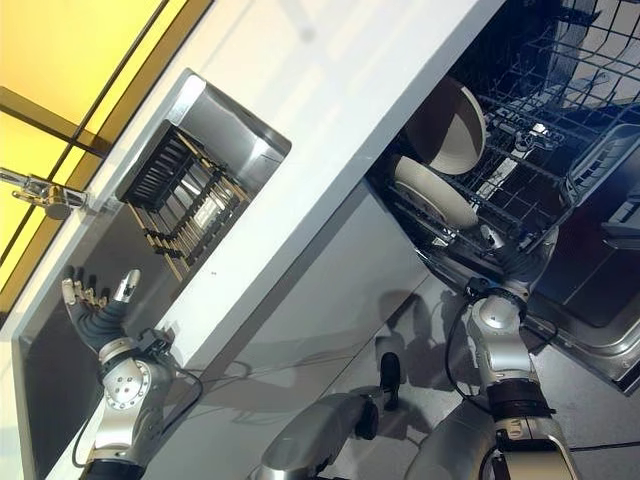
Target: Pick up plates and place into dishwasher.
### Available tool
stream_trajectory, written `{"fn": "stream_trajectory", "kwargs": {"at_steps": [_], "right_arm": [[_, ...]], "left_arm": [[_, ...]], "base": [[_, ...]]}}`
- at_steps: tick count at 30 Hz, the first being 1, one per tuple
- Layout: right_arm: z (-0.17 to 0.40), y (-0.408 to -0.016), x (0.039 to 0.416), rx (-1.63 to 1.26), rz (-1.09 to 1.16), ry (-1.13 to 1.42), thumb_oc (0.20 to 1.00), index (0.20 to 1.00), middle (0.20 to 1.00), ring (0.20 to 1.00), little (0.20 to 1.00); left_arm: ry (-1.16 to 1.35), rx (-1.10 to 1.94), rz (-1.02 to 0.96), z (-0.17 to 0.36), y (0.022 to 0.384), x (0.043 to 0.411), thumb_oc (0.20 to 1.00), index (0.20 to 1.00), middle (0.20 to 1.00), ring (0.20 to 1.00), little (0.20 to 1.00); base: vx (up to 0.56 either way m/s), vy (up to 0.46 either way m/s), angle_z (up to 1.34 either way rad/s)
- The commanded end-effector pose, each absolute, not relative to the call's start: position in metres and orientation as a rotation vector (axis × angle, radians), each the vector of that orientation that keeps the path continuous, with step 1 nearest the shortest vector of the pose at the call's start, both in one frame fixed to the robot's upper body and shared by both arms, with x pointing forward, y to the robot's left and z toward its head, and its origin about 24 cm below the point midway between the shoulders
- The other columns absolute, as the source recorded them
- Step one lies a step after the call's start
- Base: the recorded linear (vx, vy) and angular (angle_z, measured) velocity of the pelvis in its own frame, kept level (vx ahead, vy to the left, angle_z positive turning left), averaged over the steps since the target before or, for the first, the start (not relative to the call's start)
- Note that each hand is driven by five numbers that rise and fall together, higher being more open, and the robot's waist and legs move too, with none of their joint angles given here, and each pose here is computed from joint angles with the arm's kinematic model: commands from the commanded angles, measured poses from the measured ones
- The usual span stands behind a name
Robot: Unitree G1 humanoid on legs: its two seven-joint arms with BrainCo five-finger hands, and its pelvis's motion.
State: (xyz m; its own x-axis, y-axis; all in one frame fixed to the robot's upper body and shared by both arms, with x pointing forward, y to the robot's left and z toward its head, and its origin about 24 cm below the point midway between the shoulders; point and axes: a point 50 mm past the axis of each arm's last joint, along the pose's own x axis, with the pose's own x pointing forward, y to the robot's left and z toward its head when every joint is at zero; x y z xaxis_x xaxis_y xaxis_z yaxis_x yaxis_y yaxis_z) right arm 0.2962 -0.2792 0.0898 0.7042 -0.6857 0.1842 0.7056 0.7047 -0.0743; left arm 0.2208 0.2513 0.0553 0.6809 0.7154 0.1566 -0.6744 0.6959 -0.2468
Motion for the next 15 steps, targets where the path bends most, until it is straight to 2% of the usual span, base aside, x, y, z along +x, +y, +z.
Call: {"fn": "stream_trajectory", "kwargs": {"at_steps": [1,15], "right_arm": [[0.119,-0.204,0.328,-0.151,-0.495,-0.290,1.000,1.000,1.000,1.000,1.000],[0.168,-0.182,0.355,-0.155,-0.416,-0.393,1.000,1.000,1.000,1.000,1.000]], "left_arm": [[-0.207,-0.190,0.721,0.050,0.245,0.224,1.000,1.000,1.000,1.000,1.000],[-0.219,-0.171,0.685,0.055,0.256,0.215,1.000,1.000,1.000,1.000,1.000]], "base": [[-0.04,0.016,0.10],[-0.04,0.010,0.20]]}}
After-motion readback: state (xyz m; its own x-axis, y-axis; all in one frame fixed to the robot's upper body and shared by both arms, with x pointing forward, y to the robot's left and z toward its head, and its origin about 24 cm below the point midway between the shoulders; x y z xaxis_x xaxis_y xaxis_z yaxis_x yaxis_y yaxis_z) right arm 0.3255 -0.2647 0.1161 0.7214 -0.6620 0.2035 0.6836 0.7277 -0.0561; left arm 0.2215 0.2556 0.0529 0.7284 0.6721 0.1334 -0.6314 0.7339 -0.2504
